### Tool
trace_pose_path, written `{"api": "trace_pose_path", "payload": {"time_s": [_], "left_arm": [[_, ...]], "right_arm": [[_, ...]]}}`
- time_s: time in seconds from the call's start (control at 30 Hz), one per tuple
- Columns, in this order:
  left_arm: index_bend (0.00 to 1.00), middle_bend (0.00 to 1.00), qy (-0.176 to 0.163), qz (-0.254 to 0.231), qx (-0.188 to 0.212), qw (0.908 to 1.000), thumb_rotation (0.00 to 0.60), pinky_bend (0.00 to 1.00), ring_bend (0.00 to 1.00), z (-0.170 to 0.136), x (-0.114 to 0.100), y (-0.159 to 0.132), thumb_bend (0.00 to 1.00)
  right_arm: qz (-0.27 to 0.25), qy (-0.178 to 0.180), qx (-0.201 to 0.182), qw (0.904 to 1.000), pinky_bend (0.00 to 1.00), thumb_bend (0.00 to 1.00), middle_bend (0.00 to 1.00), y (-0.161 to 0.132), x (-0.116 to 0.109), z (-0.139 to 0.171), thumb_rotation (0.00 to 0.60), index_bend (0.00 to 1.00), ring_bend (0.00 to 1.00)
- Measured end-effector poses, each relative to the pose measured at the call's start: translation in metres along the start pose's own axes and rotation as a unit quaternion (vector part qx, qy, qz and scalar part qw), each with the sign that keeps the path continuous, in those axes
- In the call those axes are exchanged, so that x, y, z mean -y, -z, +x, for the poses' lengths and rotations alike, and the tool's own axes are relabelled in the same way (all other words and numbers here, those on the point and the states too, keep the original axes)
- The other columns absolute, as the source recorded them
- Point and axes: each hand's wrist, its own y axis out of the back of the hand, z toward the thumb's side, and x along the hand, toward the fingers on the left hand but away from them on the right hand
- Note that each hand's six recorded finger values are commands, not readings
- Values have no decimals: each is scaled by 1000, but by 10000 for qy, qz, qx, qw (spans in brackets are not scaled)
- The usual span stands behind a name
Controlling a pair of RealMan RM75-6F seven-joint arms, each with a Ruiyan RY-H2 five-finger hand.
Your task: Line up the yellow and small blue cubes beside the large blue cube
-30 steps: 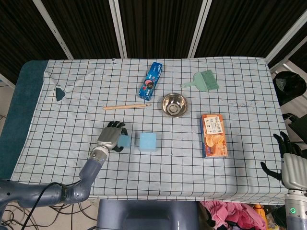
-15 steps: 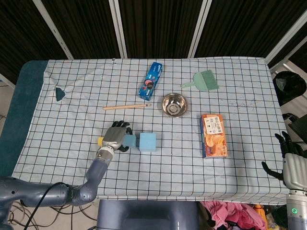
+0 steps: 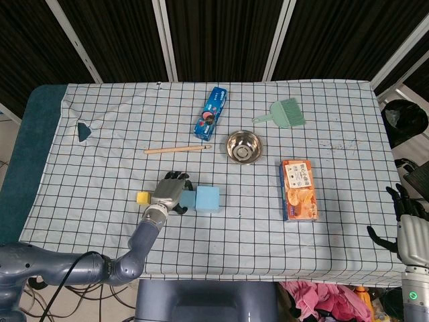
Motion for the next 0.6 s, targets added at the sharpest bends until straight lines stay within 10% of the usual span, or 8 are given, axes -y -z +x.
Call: {"api": "trace_pose_path", "payload": {"time_s": [0.6], "left_arm": [[463, 111, -47, 36, -70, 10000, 600, 0, 0, 4, 1, -2, 268]], "right_arm": [[-5, -4, 2, 10000, 118, 191, 23, 0, 0, 0, 600, 98, 169]]}}
